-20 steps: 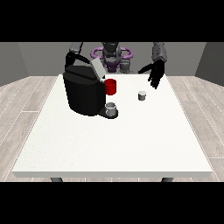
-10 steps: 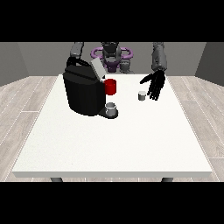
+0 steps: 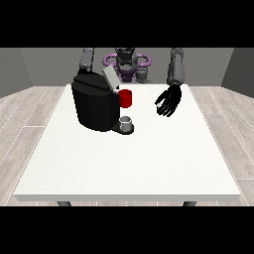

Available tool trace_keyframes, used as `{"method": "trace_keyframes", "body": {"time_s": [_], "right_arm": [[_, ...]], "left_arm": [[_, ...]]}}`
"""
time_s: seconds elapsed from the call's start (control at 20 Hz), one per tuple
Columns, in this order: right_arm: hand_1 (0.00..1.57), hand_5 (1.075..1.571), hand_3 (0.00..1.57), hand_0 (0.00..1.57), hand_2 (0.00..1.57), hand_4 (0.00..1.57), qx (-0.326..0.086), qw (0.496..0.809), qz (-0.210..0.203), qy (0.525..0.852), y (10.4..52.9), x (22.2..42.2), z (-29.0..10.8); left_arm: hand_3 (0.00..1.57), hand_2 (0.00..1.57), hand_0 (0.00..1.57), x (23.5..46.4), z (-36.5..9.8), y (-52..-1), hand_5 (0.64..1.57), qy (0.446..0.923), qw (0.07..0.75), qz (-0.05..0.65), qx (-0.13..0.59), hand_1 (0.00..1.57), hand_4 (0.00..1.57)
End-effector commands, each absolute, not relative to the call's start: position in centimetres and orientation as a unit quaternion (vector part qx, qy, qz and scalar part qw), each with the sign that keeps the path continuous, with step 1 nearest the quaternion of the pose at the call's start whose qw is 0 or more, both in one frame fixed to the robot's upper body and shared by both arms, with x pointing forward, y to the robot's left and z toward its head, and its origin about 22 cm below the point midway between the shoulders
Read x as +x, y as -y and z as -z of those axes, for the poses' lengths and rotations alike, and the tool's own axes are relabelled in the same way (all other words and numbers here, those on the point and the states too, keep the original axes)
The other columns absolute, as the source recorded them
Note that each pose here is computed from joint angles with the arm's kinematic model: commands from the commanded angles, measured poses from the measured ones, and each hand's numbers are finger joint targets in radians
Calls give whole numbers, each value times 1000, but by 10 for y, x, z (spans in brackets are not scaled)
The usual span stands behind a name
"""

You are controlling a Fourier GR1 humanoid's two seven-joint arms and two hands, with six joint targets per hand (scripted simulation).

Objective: Insert the coffee pod into the coffee machine and close the lid

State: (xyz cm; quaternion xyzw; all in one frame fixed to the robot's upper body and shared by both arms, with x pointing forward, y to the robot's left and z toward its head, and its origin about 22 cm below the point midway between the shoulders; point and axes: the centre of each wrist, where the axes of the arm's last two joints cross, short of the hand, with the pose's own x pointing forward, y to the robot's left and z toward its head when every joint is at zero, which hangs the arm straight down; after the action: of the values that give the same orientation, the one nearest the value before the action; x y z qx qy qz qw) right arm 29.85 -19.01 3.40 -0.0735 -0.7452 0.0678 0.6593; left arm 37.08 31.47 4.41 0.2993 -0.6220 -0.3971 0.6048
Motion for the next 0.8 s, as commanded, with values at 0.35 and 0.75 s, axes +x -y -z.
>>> {"method": "trace_keyframes", "body": {"time_s": [0.35, 0.75], "right_arm": [[0, 1571, 0, 0, 0, 0, -63, 667, -80, 738, 185, 307, -23], [0, 1571, 0, 0, 0, 0, -60, 693, -55, 717, 192, 310, -5]], "left_arm": [[891, 1036, 912, 376, -26, -310, 1571, 541, 573, 517, 336, 912, 335], [921, 1021, 870, 392, -34, -297, 1571, 514, 581, 546, 317, 870, 413]]}}
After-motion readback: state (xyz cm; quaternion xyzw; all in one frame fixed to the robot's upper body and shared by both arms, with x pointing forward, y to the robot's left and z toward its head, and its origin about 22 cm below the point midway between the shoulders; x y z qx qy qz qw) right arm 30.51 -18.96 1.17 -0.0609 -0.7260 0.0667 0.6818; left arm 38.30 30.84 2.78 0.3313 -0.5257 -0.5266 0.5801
